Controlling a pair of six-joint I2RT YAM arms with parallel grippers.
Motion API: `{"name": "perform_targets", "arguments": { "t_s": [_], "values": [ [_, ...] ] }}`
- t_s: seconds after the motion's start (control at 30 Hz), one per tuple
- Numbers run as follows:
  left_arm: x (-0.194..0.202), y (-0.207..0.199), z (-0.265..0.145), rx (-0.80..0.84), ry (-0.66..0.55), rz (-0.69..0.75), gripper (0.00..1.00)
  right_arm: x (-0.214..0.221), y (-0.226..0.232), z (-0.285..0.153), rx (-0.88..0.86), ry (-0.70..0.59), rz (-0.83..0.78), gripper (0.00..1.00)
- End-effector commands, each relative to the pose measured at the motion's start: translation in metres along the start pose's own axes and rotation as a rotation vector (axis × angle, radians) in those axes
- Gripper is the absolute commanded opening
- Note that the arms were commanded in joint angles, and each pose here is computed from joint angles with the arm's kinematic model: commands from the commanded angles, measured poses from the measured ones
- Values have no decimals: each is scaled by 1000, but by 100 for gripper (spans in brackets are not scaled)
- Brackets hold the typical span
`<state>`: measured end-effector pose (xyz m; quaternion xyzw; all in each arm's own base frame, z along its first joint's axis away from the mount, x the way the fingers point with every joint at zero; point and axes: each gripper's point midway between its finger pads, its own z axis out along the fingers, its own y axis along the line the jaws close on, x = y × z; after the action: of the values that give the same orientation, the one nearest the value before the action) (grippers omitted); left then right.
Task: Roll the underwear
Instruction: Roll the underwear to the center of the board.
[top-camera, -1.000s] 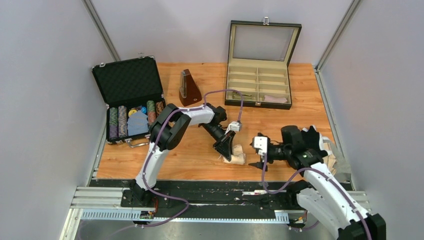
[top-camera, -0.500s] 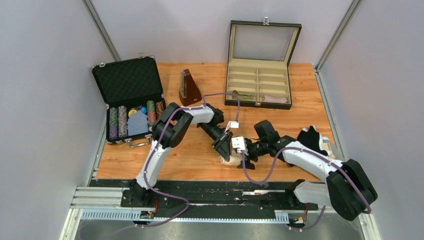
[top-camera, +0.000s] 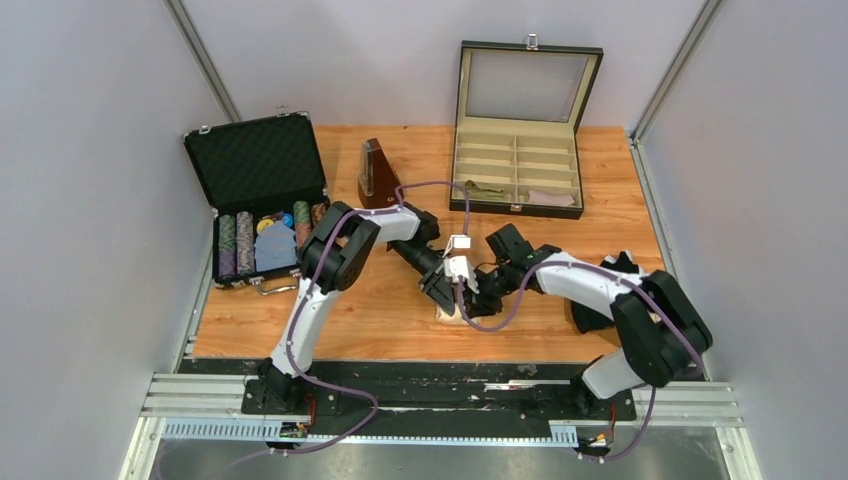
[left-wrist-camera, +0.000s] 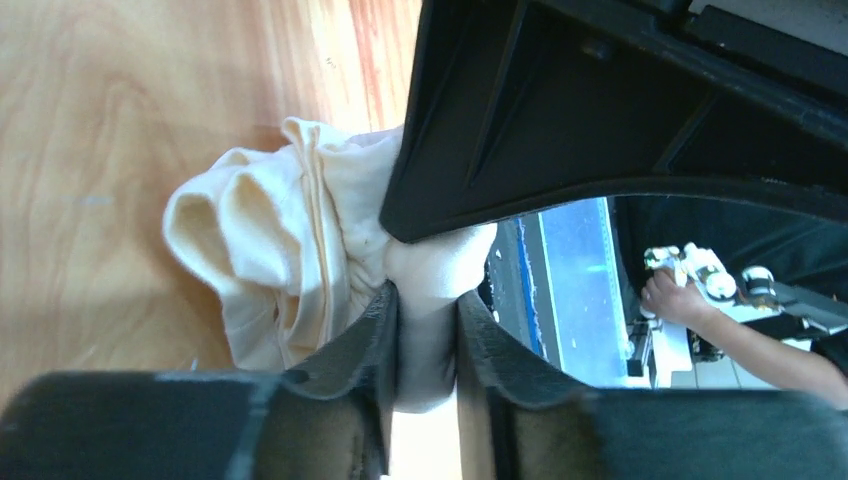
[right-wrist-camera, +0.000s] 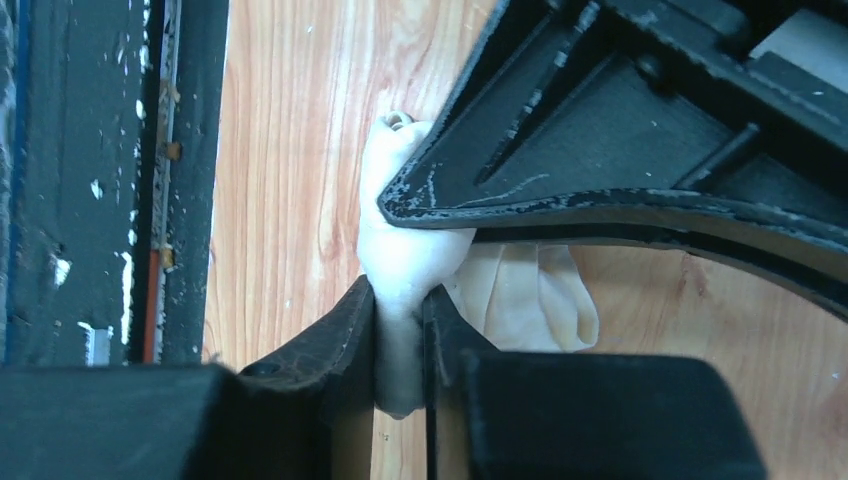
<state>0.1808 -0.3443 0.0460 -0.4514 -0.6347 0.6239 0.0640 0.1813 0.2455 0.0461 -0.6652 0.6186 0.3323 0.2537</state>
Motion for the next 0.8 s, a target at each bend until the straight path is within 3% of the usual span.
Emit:
{"name": "perform_targets", "arguments": {
  "t_s": [0.0, 0.07, 0.1, 0.17, 0.27, 0.33, 0.37, 0.4, 0.47, 0.53, 0.63, 0.77],
  "values": [
    [-1, 13, -30, -153, 15, 32, 38, 2, 4, 1, -99, 59, 174, 8],
    [-6, 17, -51, -277, -21, 44, 65, 4, 3, 0, -127, 57, 241, 6],
    [-5, 7, -61, -331, -46, 64, 91, 4, 2, 0, -133, 52, 264, 5],
    [-17, 7, -94, -477, -147, 91, 99, 5, 0, 1, -161, 50, 314, 5],
    [-39, -10, -150, -722, -294, 185, 100, 9, -7, 3, -205, 58, 419, 5],
    [-38, -20, -169, -891, -323, 274, 100, 13, -13, 4, -228, 58, 504, 5],
    [-32, -17, -173, -966, -319, 290, 100, 16, -17, 5, -233, 64, 544, 5],
    [-34, -18, -192, -1181, -274, 336, 100, 21, -23, 8, -240, 87, 589, 5],
    [-30, -19, -194, -1380, -119, 438, 100, 29, -29, 11, -259, 135, 663, 5],
    [-30, -24, -186, -1441, -25, 552, 100, 34, -35, 14, -266, 157, 730, 5],
    [-28, -25, -152, -1399, 49, 745, 100, 42, -43, 20, -277, 189, 825, 5],
    [-15, -23, -107, -1294, 191, 1185, 100, 50, -48, 27, -310, 226, 949, 4]
  ]
}}
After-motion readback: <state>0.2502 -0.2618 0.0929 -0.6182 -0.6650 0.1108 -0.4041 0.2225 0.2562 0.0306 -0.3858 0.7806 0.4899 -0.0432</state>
